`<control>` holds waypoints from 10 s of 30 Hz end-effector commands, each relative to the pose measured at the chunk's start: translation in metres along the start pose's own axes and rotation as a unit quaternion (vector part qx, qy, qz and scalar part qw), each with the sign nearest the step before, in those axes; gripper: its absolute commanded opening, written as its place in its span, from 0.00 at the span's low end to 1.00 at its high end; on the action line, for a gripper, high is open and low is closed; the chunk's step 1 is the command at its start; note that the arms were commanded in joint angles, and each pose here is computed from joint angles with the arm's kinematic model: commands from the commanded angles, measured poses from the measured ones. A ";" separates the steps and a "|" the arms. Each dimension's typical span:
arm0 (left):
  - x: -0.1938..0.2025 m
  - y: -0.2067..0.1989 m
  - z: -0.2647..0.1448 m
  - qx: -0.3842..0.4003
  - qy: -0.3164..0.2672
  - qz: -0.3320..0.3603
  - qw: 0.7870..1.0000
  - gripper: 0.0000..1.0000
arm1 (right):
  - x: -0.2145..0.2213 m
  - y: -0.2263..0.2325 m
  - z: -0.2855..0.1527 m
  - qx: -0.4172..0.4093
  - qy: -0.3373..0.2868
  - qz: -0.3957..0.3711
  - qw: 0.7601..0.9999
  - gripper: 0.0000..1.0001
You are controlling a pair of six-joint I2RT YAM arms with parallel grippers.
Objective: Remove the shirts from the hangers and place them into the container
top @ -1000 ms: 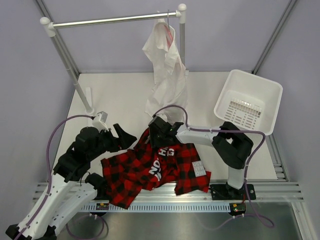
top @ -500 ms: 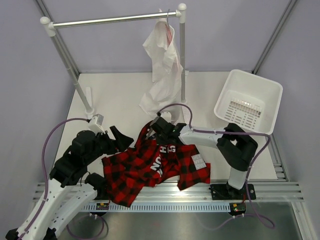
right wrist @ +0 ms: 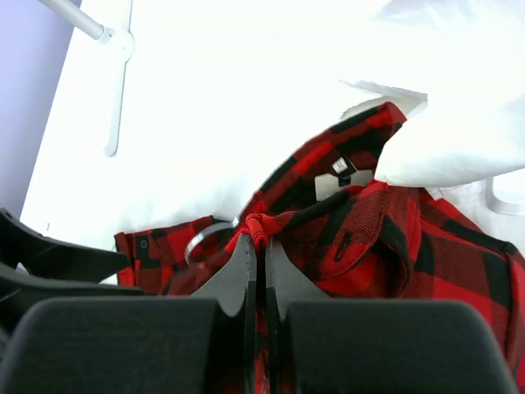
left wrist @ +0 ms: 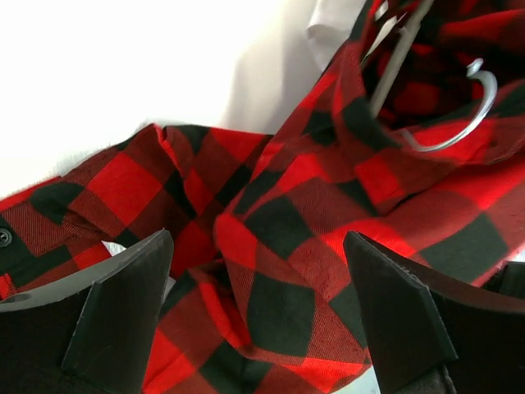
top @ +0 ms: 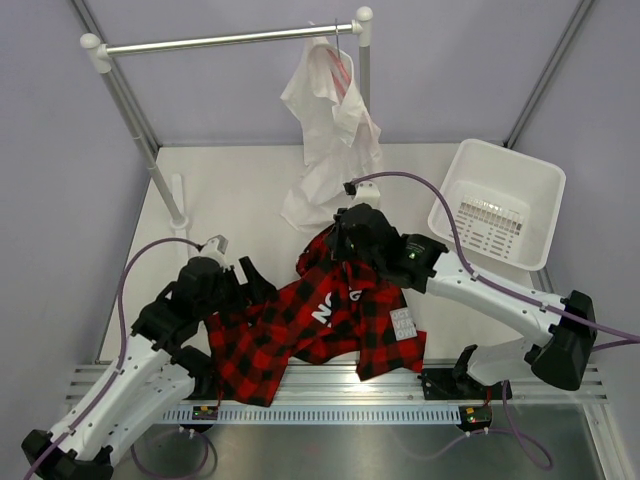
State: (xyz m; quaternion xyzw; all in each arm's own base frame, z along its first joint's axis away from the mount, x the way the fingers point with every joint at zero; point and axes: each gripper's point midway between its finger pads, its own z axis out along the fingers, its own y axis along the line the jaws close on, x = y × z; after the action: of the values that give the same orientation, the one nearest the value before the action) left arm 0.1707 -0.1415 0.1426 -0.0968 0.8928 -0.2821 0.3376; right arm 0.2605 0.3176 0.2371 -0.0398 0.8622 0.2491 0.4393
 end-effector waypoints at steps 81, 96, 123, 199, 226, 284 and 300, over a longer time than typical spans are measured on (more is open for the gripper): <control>-0.095 -0.206 -0.149 0.344 -0.055 0.177 0.921 0.00 | -0.063 -0.039 -0.205 0.001 -0.162 -0.073 0.984 0.99; -0.056 -0.198 -0.231 0.405 -0.028 0.200 0.892 0.00 | -0.042 0.014 -0.198 -0.179 -0.131 -0.168 0.961 0.87; -0.065 -0.209 -0.243 0.416 -0.041 0.204 0.885 0.00 | -0.002 0.008 -0.190 -0.211 -0.088 -0.155 0.961 0.15; -0.274 -0.176 -0.151 0.102 -0.432 0.092 0.891 0.00 | 0.191 0.072 -0.095 -0.089 0.131 -0.212 0.964 0.00; -0.151 -0.202 -0.159 0.287 -0.204 0.165 0.921 0.00 | -0.064 0.099 -0.149 -0.128 -0.110 -0.092 0.981 0.67; -0.052 -0.215 -0.162 0.514 -0.098 0.275 0.807 0.95 | -0.176 0.035 -0.233 -0.087 -0.239 0.120 0.960 0.00; -0.040 -0.221 -0.141 0.548 -0.076 0.315 0.771 0.86 | -0.194 0.029 -0.262 -0.104 -0.249 0.140 0.953 0.00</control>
State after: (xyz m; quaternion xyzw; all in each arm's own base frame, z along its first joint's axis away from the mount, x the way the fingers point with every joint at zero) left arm 0.1045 -0.2432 0.3690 0.3435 0.5653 -0.5944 0.4572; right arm 0.1786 0.1965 0.5200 0.0887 0.6979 0.3872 0.5960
